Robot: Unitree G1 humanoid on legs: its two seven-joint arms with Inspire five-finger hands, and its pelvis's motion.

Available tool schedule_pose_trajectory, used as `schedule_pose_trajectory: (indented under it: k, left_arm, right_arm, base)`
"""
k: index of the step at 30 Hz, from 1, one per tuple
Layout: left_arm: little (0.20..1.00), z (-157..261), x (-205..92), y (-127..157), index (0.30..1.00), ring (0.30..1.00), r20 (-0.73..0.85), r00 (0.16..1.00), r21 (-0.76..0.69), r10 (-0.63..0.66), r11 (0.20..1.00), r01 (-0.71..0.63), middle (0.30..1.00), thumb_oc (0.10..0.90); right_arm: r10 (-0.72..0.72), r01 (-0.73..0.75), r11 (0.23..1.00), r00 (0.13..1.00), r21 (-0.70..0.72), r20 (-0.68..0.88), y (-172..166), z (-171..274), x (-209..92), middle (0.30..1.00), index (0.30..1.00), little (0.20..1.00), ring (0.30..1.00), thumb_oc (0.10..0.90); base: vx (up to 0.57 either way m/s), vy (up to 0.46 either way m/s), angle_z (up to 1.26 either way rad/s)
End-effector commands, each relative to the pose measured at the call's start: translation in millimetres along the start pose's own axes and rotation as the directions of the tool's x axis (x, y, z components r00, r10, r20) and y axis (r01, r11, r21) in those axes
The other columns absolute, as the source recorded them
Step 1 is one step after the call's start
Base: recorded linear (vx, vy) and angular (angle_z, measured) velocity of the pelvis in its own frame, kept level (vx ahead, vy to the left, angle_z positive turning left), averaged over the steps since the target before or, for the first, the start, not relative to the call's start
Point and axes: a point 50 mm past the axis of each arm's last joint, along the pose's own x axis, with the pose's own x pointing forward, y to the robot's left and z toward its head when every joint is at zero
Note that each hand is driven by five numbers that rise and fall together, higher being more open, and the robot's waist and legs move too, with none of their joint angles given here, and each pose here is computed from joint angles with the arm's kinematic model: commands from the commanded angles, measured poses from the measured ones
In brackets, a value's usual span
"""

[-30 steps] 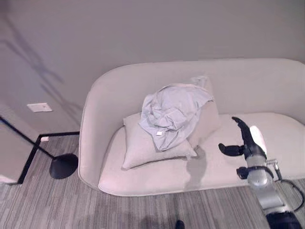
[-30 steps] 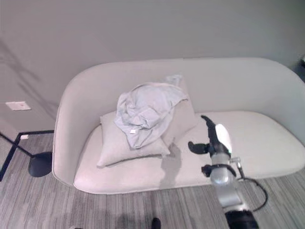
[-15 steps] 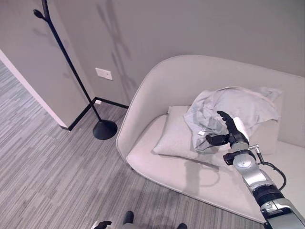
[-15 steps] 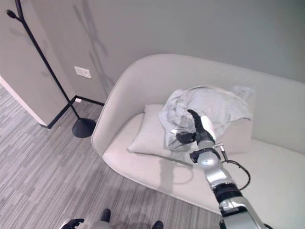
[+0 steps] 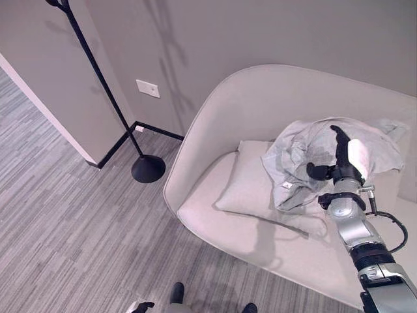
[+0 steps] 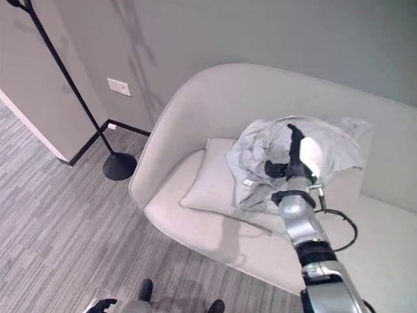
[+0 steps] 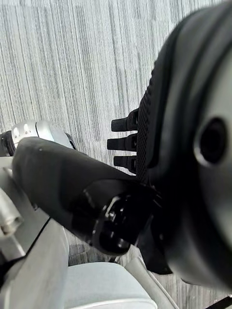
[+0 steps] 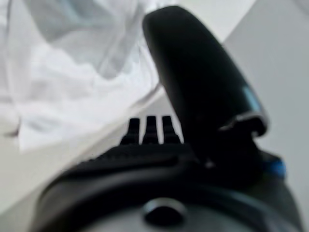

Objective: Hang the clothes on the sofa on the clothes rack.

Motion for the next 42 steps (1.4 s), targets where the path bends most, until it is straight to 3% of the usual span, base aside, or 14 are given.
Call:
schedule_pose_trajectory:
  k: [1, 8, 14, 15, 17, 21, 29, 36, 42]
  left_arm:
    - [0.900, 40, 2, -23, 0.900, 0.900, 0.134, 0.988, 0.080, -0.072, 0.995, 0.062, 0.900, 0.800]
    - [0.900, 54, 1, -29, 0.900, 0.900, 0.201, 0.975, 0.115, -0.093, 0.991, 0.071, 0.900, 0.800]
    - [0.900, 64, 1, -24, 0.900, 0.900, 0.242, 0.967, 0.116, -0.079, 0.992, 0.052, 0.900, 0.800]
    - [0.900, 67, 1, -23, 0.900, 0.900, 0.252, 0.965, 0.115, -0.076, 0.992, 0.048, 0.900, 0.800]
    - [0.900, 72, 1, -23, 0.900, 0.900, 0.269, 0.960, 0.120, -0.075, 0.992, 0.043, 0.900, 0.800]
    - [0.900, 76, 1, -26, 0.900, 0.900, 0.275, 0.959, 0.116, -0.073, 0.992, 0.042, 0.900, 0.800]
    - [0.900, 74, 1, -25, 0.900, 0.900, 0.266, 0.963, 0.098, -0.045, 0.995, 0.019, 0.900, 0.800]
    - [0.900, 71, 1, -26, 0.900, 0.900, 0.258, 0.965, 0.105, -0.042, 0.994, 0.015, 0.900, 0.800]
    - [0.900, 74, 1, -13, 0.900, 0.900, 0.264, 0.964, -0.072, 0.035, 0.997, -0.016, 0.900, 0.800]
  right_arm:
    - [-0.157, 0.169, 0.985, 0.966, -0.040, 0.207, -41, 31, 20, 0.900, 0.900, 0.900, 0.900, 0.800]
    - [-0.008, 0.007, 1.000, 0.999, -0.013, -0.045, -11, -4, 30, 0.900, 0.900, 0.900, 0.900, 0.800]
    - [0.030, -0.028, 1.000, 0.969, 0.012, -0.246, -8, -21, 44, 0.900, 0.900, 0.900, 0.900, 0.800]
    - [0.045, -0.047, 0.999, 0.960, -0.003, -0.278, -8, -25, 43, 0.862, 0.862, 0.862, 0.862, 0.775]
    - [0.066, -0.076, 0.997, 0.943, -0.020, -0.326, -6, -32, 41, 0.300, 0.300, 0.300, 0.300, 0.400]
    - [0.095, -0.095, 0.995, 0.932, 0.016, -0.350, 4, -34, 36, 0.300, 0.300, 0.300, 0.300, 0.400]
    - [0.118, -0.117, 0.993, 0.973, 0.018, -0.200, 17, -19, 26, 0.300, 0.300, 0.300, 0.300, 0.400]
    - [0.027, -0.023, 0.998, 0.998, 0.064, -0.051, -4, -5, 18, 0.300, 0.300, 0.300, 0.300, 0.400]
    - [-0.101, 0.067, 0.976, 0.982, 0.206, 0.157, -30, 35, 12, 0.300, 0.300, 0.300, 0.300, 0.400]
  base:
    - [0.00, 0.000, 0.00]
    - [-0.02, 0.002, 0.09]
    - [-0.05, 0.008, 0.15]
    - [-0.03, 0.020, 0.05]
    - [0.00, 0.000, 0.00]
    - [0.00, 0.007, 0.02]
    - [0.00, 0.000, 0.00]
    - [0.01, 0.002, -0.03]
    - [0.01, -0.007, -0.08]
